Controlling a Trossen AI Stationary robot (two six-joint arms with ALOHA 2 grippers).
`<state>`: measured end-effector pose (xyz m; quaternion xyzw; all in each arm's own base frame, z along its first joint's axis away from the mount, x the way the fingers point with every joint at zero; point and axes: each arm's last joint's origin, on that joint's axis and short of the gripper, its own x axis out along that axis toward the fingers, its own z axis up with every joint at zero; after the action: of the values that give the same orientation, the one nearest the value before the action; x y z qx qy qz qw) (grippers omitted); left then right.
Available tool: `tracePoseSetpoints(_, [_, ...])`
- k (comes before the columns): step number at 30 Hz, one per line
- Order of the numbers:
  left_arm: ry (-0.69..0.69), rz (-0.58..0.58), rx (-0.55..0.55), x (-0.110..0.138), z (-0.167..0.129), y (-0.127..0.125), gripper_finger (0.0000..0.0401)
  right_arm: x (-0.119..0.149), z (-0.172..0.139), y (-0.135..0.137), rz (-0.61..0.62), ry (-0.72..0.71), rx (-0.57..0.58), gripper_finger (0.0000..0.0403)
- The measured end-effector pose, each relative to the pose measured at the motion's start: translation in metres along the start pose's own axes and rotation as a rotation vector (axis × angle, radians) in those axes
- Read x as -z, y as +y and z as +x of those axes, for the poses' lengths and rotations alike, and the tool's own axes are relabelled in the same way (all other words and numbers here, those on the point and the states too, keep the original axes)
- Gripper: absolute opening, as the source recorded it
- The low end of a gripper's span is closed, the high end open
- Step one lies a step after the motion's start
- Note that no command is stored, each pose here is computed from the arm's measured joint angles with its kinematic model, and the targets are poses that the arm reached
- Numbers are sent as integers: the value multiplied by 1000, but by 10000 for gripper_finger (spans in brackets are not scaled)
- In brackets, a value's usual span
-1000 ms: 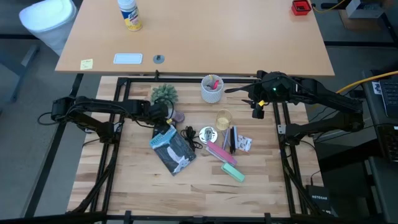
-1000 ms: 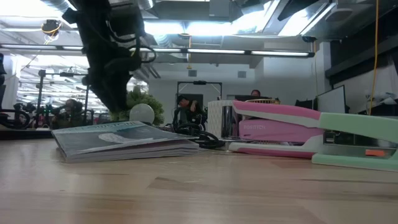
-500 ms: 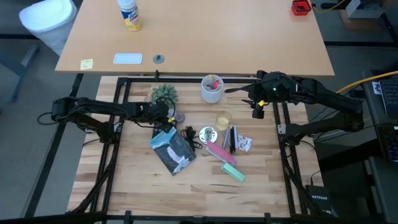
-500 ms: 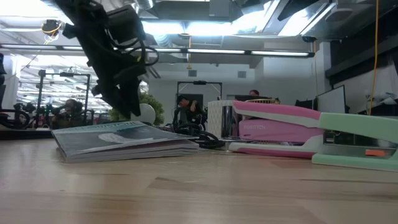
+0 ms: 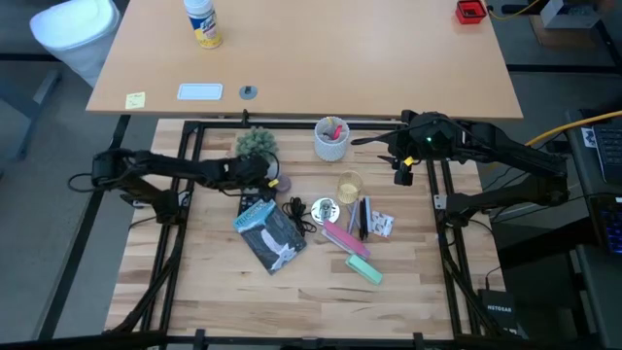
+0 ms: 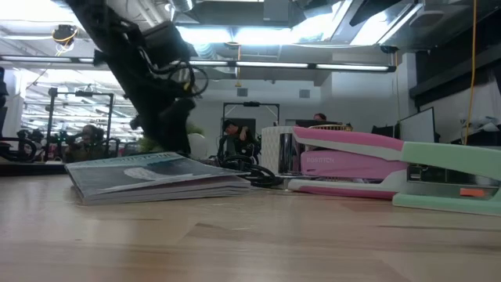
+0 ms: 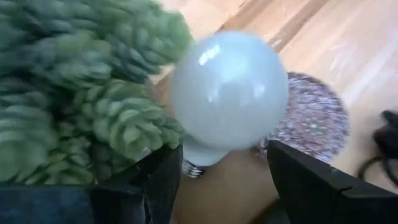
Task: Screw lightbulb
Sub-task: Insert the white lightbulb into the silver lamp
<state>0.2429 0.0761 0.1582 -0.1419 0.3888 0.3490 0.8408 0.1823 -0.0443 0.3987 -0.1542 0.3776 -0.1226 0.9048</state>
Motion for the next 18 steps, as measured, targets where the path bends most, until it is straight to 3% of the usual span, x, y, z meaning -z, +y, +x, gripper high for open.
tracePoseSetpoints(10, [-14,69,-37,1,32,0,225,0,0,0,0,0,0,200])
tracePoseSetpoints(18, [-10,57,-58,1,37,6,225,0,0,0,0,0,0,200])
